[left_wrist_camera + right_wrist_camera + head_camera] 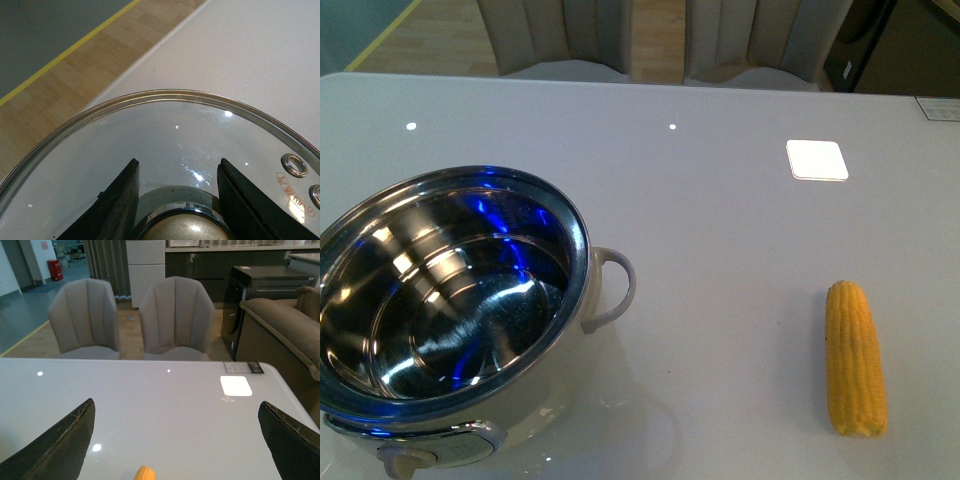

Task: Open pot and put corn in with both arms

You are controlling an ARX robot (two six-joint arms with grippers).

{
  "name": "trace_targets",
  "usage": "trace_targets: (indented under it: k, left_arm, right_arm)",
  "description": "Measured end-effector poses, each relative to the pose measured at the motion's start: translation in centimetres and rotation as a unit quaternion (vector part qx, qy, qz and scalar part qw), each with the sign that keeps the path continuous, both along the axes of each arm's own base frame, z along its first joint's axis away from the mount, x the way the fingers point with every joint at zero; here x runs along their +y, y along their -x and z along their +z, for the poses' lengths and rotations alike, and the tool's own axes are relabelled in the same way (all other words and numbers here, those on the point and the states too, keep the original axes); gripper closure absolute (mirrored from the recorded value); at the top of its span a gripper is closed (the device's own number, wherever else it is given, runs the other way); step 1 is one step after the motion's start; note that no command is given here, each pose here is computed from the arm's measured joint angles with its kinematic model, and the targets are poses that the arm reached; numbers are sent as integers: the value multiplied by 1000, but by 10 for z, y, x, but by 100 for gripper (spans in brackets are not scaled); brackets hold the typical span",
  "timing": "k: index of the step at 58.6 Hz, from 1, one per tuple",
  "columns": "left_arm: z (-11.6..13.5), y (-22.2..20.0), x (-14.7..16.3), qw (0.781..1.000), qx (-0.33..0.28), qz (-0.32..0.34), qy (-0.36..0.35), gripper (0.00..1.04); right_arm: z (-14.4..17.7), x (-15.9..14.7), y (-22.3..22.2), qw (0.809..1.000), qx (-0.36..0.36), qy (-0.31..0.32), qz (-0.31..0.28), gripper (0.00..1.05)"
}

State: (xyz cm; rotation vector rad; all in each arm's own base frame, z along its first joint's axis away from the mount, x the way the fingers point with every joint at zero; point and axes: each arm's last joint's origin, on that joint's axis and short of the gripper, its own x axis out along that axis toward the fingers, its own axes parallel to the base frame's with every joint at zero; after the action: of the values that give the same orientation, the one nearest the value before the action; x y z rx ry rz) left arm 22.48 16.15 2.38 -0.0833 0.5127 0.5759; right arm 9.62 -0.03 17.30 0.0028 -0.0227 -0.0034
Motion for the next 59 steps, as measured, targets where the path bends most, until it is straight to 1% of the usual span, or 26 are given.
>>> trace_targets:
  k: [12, 22, 30, 43, 59]
  left_arm:
    - [-18, -13, -8, 1000, 0, -22, -2, 64]
    - [-34, -24, -8, 1000, 6, -30, 6, 64]
    - [-43, -34, -3, 1000, 5, -29, 8, 64]
    - [-50, -51, 9, 999, -5, -31, 9, 64]
    - [-64, -61, 20, 1000, -3, -27, 13, 64]
  right_arm:
    - [0, 0, 0, 1000, 0, 0, 0, 9]
    - [0, 0, 0, 1000, 0, 0, 0, 9]
    - [0, 0, 0, 1000, 0, 0, 0, 9]
    - [0, 0, 0, 1000, 0, 0, 0, 9]
    - [0, 0, 0, 1000, 0, 0, 0, 9]
